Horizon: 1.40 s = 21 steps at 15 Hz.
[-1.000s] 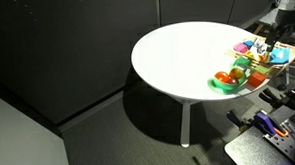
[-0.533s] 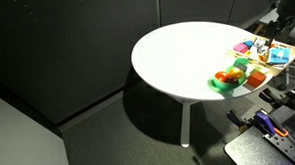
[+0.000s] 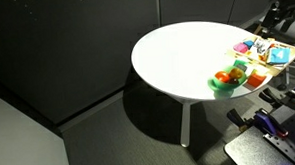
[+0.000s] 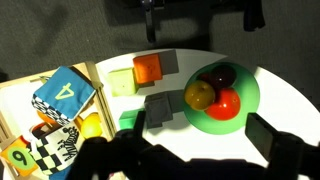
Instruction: Put the blue dice on the tray
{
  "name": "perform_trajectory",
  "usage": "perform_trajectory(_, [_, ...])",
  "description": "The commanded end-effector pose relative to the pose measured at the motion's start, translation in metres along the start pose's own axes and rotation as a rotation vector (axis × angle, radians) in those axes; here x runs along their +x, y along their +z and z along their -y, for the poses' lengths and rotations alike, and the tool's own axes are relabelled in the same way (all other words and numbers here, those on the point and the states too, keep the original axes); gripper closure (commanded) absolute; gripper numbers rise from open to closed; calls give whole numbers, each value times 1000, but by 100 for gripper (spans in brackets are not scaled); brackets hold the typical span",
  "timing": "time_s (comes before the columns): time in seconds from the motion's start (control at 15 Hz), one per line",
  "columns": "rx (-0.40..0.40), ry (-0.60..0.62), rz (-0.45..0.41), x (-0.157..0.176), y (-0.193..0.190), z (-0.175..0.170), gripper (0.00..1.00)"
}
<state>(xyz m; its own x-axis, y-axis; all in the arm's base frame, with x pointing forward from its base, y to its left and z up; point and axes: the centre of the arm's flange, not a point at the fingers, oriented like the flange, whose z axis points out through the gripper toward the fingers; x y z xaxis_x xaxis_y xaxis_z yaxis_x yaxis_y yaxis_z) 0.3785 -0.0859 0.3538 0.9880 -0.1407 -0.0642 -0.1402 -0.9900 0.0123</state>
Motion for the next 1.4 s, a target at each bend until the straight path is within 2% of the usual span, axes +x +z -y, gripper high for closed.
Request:
perform_trajectory(0.0, [13, 52, -5, -5, -19, 8, 0])
perform_trajectory(0.4, [16, 74, 15, -27, -48, 4, 0])
perform_trajectory(0.73, [19, 43, -20, -44, -67, 1, 0])
perform_trajectory(1.33, [11, 45, -36, -36, -67, 3, 0])
